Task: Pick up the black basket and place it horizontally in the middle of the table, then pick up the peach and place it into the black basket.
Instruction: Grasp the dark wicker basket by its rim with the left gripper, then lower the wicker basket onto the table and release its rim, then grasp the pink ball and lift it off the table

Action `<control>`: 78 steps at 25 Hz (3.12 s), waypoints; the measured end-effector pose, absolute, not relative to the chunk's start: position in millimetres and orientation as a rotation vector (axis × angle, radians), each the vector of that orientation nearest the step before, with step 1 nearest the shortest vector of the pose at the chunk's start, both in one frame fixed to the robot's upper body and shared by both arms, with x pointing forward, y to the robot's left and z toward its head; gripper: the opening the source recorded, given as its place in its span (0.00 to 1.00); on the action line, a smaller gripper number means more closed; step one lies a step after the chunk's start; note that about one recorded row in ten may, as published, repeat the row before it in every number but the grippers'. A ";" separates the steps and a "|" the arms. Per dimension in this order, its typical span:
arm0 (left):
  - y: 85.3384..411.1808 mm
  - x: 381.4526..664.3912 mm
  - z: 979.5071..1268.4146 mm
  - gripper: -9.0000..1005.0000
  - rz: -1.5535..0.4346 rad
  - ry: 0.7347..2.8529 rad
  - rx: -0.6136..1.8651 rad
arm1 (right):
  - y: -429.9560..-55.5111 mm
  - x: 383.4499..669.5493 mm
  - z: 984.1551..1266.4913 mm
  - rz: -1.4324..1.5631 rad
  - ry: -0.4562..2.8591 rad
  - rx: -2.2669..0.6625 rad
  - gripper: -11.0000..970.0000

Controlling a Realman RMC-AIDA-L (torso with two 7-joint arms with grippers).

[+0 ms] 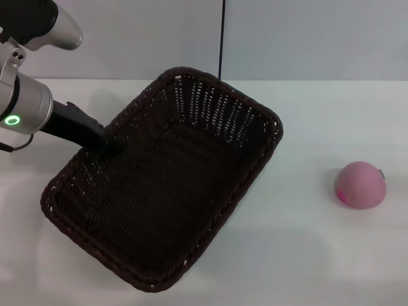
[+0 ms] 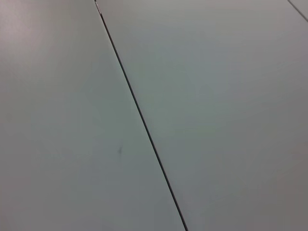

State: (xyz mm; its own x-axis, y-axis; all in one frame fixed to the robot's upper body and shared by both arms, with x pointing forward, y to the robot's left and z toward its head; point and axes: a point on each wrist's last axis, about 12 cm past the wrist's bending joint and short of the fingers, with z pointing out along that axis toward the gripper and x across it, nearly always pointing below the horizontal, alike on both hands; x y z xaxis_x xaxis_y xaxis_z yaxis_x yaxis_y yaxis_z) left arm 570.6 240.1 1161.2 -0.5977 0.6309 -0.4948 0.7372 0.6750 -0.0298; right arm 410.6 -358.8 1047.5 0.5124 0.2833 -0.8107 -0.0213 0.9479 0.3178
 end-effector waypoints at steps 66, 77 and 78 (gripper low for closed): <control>156.7 564.3 1198.4 0.31 -0.114 1.664 1.817 | -363.9 396.3 1042.6 0.214 1.036 0.330 0.73; 214.7 558.0 1217.9 0.65 -0.319 1.588 1.326 | -379.8 382.7 1045.3 0.179 1.058 0.269 0.73; 214.7 558.0 1217.9 0.67 -0.319 1.588 1.326 | -379.8 382.7 1045.3 0.179 1.058 0.269 0.73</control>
State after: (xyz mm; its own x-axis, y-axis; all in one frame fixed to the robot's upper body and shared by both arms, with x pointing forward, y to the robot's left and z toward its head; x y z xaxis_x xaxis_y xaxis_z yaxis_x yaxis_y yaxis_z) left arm 558.0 214.7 1217.9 0.1025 0.5883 -0.8021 0.8522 0.3640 0.3759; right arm 382.7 -379.8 1045.3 0.4807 0.2726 -0.8334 -0.0160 0.9530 0.3025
